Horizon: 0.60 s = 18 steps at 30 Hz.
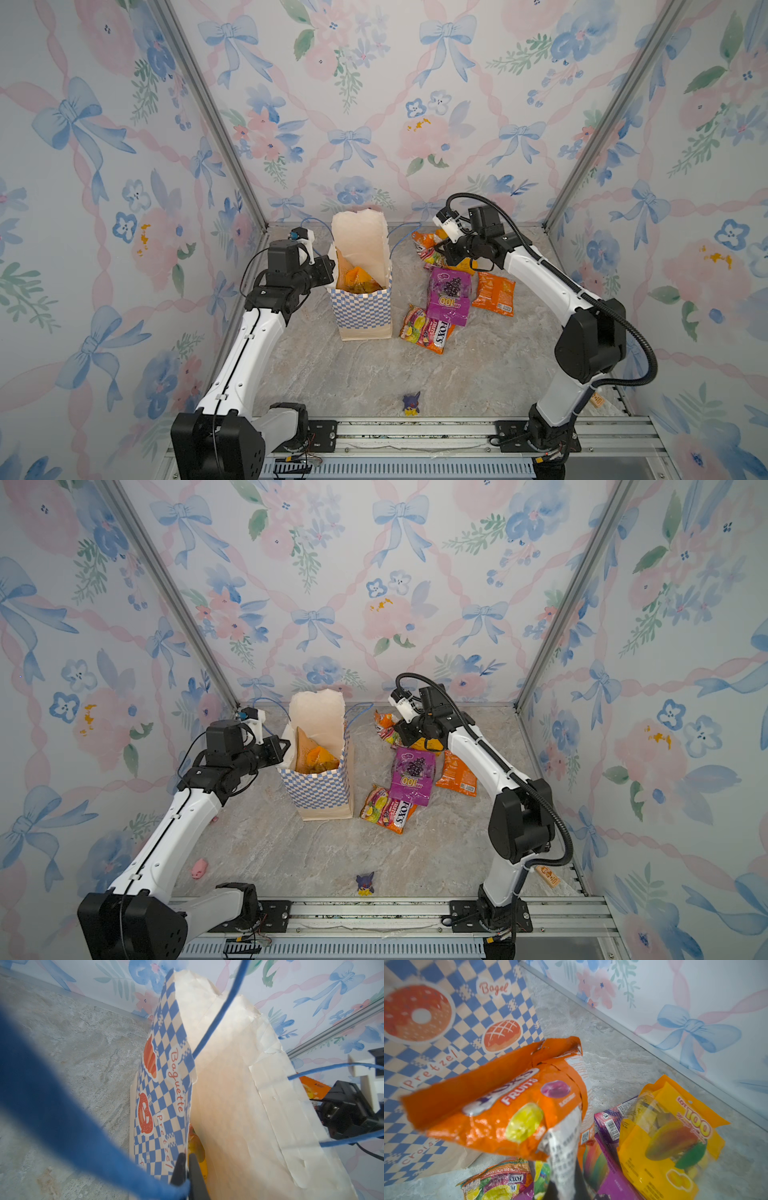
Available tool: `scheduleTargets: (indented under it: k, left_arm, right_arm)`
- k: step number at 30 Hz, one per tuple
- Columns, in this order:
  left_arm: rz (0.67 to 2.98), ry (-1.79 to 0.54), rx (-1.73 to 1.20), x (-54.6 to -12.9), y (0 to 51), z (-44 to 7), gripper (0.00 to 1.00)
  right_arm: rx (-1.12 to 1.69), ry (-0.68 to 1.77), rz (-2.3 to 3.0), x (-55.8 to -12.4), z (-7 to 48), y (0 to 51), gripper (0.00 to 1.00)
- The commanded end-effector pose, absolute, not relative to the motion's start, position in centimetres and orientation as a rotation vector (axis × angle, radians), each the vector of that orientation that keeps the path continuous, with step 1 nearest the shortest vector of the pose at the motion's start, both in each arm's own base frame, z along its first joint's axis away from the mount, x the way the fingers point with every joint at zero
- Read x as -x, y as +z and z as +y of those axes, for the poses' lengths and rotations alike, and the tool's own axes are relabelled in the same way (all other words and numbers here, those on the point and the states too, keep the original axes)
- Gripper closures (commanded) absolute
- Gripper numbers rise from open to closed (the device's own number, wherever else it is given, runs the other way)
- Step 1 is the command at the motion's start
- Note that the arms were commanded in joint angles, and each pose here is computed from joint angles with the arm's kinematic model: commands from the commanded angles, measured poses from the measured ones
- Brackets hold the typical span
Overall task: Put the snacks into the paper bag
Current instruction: 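Lift the orange FOX'S candy bag with the right gripper off the pile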
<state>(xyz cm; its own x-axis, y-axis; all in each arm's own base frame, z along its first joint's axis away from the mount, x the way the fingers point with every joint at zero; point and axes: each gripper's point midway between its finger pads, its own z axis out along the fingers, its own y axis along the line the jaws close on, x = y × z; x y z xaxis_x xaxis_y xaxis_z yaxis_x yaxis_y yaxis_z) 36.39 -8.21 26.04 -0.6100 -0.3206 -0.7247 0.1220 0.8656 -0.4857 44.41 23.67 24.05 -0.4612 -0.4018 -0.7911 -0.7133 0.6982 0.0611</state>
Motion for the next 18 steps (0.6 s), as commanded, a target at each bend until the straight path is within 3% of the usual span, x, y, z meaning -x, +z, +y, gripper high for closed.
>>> scheduleTargets:
  k: [1,8,18]
  left_arm:
    - [2.115,-0.663,0.106,-37.0,26.5,-9.3,1.00]
    - [2.119,-0.708,0.069,-37.7,26.2,-10.9,1.00]
    - [2.093,-0.740,0.001,-38.0,27.1,-12.7,1.00]
  right_arm:
    - [0.787,0.605,2.028,-43.5,23.9,28.6,1.00]
    - [0.738,0.617,2.014,-43.0,22.5,30.8,1.00]
    - [0.670,0.649,1.873,-40.9,21.0,38.1,1.00]
